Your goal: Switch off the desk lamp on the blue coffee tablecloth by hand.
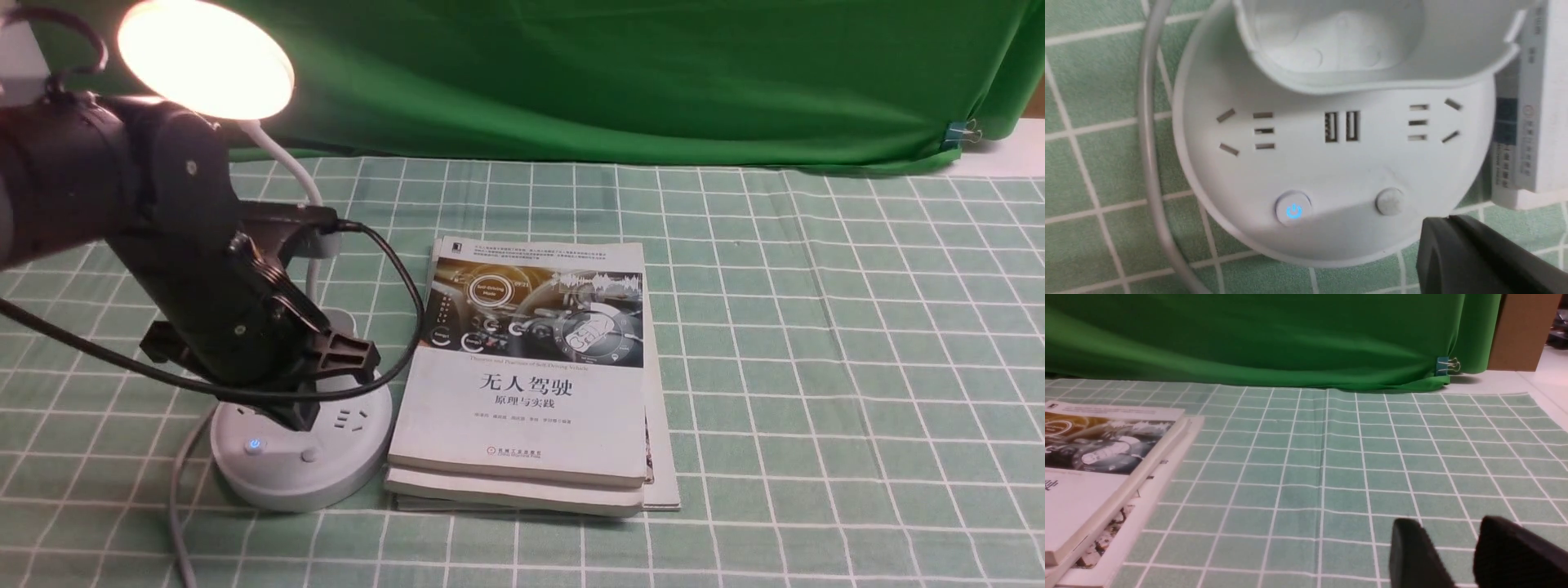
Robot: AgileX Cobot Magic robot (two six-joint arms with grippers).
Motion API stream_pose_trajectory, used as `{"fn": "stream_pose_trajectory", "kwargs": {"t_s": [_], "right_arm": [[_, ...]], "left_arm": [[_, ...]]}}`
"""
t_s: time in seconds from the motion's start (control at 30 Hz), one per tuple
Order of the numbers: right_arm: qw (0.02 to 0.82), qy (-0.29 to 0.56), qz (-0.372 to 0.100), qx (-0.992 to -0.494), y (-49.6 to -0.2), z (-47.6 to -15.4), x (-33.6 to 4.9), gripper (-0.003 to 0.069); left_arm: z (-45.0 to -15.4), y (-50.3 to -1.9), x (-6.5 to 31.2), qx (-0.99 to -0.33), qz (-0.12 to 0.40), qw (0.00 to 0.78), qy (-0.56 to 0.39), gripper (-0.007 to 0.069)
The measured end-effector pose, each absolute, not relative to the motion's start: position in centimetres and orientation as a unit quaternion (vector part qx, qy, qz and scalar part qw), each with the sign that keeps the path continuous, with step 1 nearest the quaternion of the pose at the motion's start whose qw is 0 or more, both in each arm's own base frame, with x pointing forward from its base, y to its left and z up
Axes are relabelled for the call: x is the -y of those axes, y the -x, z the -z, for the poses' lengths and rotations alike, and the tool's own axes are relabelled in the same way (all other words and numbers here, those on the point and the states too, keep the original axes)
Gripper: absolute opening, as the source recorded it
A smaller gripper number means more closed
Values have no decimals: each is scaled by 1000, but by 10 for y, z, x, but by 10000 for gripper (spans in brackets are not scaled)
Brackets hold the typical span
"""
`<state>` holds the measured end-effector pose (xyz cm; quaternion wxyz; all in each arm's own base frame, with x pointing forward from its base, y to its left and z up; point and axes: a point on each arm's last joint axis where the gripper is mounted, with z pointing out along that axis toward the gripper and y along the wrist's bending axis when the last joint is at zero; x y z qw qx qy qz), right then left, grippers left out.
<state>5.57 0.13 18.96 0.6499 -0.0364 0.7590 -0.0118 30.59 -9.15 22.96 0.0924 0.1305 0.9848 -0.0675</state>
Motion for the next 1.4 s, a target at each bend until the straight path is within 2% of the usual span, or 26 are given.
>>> {"fn": "stream_pose_trajectory", "kwargs": {"t_s": [0.2,0.5,0.77,1.0,1.13,1.4], "right_arm": [[650,36,12,-759,-56,-190,-1,242],[650,36,12,-759,-56,-190,-1,242],[650,36,12,-759,-56,-190,-1,242],[650,36,12,-759,-56,-190,-1,242],[650,36,12,-759,-56,-190,-1,242],[650,36,12,-759,-56,-190,-1,242]], "left_arm": [[-221,-308,92,-986,66,79,-130,-6],[-189,-316,94,-990,59,28,-128,-3],[-186,-318,95,-989,59,24,-130,-2],[-198,-314,94,-989,61,43,-131,-1],[-225,-307,92,-985,66,85,-134,-1],[-242,-299,90,-981,73,109,-141,-1]]}}
